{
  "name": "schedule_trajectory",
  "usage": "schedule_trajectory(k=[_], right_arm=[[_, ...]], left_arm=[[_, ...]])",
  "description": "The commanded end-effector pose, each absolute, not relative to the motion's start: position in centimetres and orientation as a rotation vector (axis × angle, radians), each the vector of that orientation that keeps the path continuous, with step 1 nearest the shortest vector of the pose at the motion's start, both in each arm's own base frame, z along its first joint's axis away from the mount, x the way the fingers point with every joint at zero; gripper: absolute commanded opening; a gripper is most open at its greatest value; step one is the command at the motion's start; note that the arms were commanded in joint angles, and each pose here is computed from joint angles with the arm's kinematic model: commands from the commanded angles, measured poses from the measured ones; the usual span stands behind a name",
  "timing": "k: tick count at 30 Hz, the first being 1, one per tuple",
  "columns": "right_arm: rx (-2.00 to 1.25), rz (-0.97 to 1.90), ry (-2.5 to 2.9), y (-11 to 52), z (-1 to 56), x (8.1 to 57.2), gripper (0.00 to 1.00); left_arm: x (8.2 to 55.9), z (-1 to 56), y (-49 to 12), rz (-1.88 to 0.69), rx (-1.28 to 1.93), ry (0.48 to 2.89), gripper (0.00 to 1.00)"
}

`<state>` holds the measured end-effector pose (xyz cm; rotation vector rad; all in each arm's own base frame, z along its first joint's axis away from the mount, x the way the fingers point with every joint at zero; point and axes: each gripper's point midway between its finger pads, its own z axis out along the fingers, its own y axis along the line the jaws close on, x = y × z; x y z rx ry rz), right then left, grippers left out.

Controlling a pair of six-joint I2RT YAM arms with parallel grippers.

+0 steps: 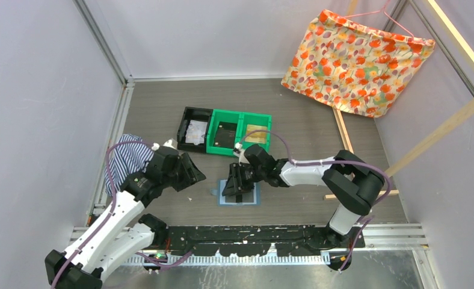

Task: Take the credit cards out of the card holder
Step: Remove the credit card from the card holder.

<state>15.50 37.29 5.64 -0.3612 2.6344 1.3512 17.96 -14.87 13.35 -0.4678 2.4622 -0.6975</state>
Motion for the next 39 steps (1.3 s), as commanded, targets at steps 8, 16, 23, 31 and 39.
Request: schedule_trajectory(k=[8, 16, 23, 31, 39], right_arm=[[-0.014, 1.278, 2.533, 32.1, 9.0, 19.8, 0.47], [0.131, 1.389, 2.562, 32.5, 7.2, 18.8, 0.46], [0.111, 1.41, 2.577, 33.0, 6.8, 18.5, 0.47], [0.07, 1.435, 2.593, 34.0, 6.5, 18.2, 0.47], [0.086, 1.335, 2.684, 33.5, 4.6, 18.1, 0.47]], left_arm=[[19.7, 14.9, -21.0, -1.069, -0.307, 2.399, 0.51], [19.1, 11.3, -26.1, -1.327, -0.205, 2.518, 0.51], [19.0, 8.7, -26.7, -1.38, -0.247, 2.534, 0.51], [18.7, 4.6, -25.3, -1.216, -0.299, 2.641, 0.5], [18.6, 2.3, -23.7, -1.055, -0.338, 2.709, 0.5]])
